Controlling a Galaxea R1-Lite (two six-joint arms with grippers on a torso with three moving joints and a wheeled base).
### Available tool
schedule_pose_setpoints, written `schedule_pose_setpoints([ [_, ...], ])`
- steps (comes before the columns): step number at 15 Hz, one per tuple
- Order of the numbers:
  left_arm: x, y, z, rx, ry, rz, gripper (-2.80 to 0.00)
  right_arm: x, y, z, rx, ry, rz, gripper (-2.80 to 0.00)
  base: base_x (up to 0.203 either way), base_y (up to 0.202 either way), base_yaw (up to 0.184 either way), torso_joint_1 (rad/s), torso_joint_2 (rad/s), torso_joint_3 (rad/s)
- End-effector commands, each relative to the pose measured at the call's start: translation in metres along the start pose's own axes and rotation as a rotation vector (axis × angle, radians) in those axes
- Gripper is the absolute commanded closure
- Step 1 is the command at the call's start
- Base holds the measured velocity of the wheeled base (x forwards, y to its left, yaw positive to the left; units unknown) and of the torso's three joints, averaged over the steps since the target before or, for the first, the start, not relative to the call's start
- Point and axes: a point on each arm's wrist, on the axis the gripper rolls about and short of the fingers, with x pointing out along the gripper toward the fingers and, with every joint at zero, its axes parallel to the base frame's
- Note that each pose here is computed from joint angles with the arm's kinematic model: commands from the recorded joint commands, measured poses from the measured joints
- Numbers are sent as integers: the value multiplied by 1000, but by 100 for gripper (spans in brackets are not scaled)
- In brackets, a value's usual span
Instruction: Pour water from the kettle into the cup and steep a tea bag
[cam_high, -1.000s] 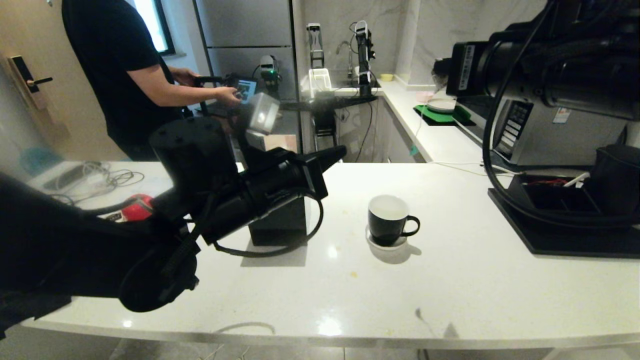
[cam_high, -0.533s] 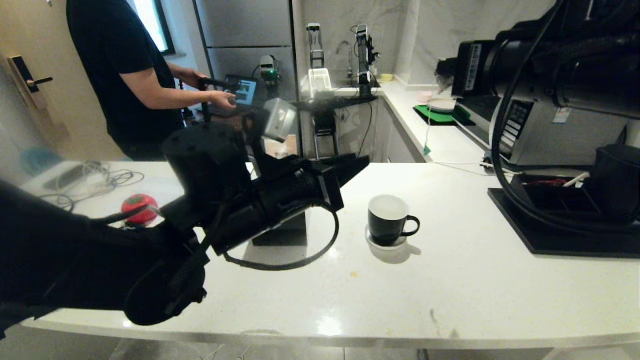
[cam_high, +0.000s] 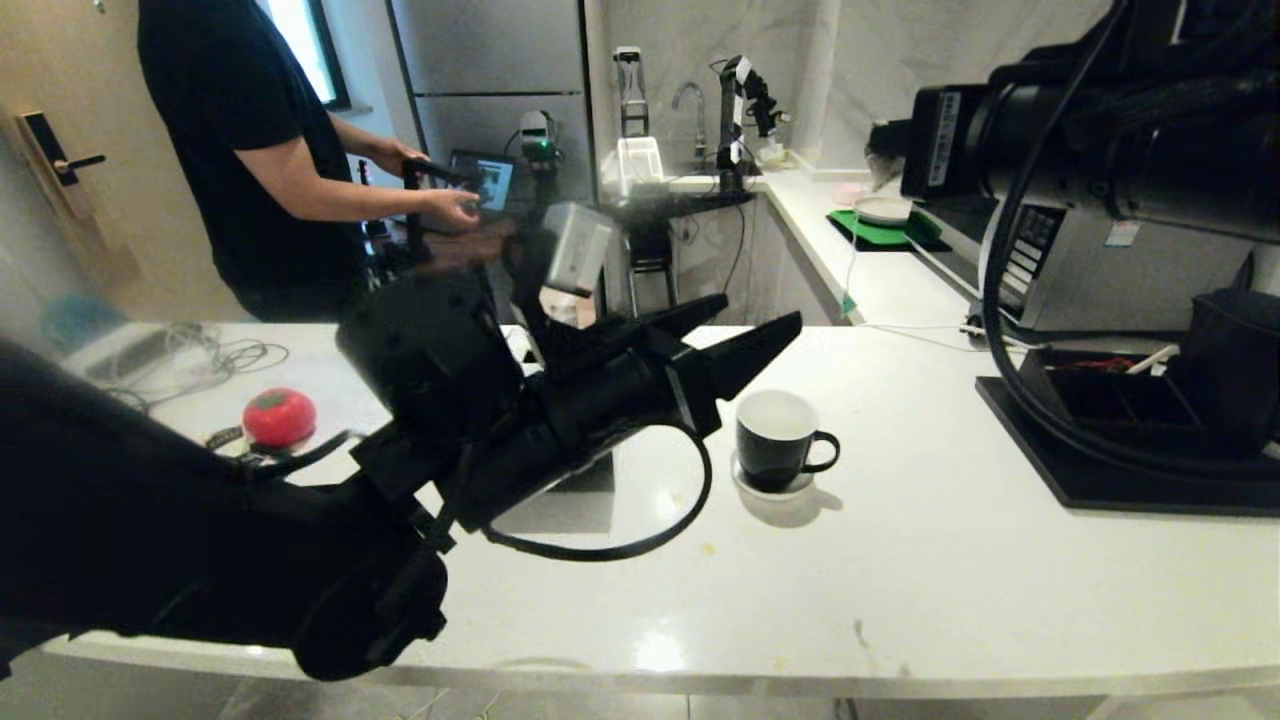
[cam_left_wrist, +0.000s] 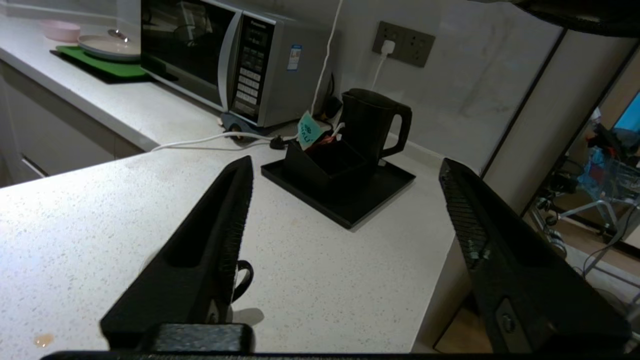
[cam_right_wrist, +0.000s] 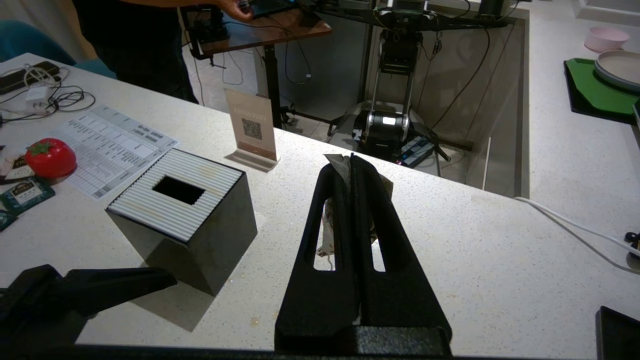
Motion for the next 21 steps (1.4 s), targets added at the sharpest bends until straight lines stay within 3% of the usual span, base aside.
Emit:
schedule_pose_setpoints([
  [1, -1, 3, -12, -11, 29, 7, -280, 2, 2, -2, -2, 6, 7, 0, 0, 0, 0, 0, 0, 0],
  [11, -1, -2, -22, 14, 57, 0, -280, 5, 12, -4, -2, 11, 36, 0, 0, 0, 0, 0, 0, 0],
  [14, -2, 0, -22, 78, 51, 2, -280, 2, 17, -2, 4, -3, 56, 0, 0, 0, 0, 0, 0, 0],
  [21, -1, 1, -16, 132, 23, 1, -280, -9, 31, 3, 8, -20, 108, 0, 0, 0, 0, 0, 0, 0],
])
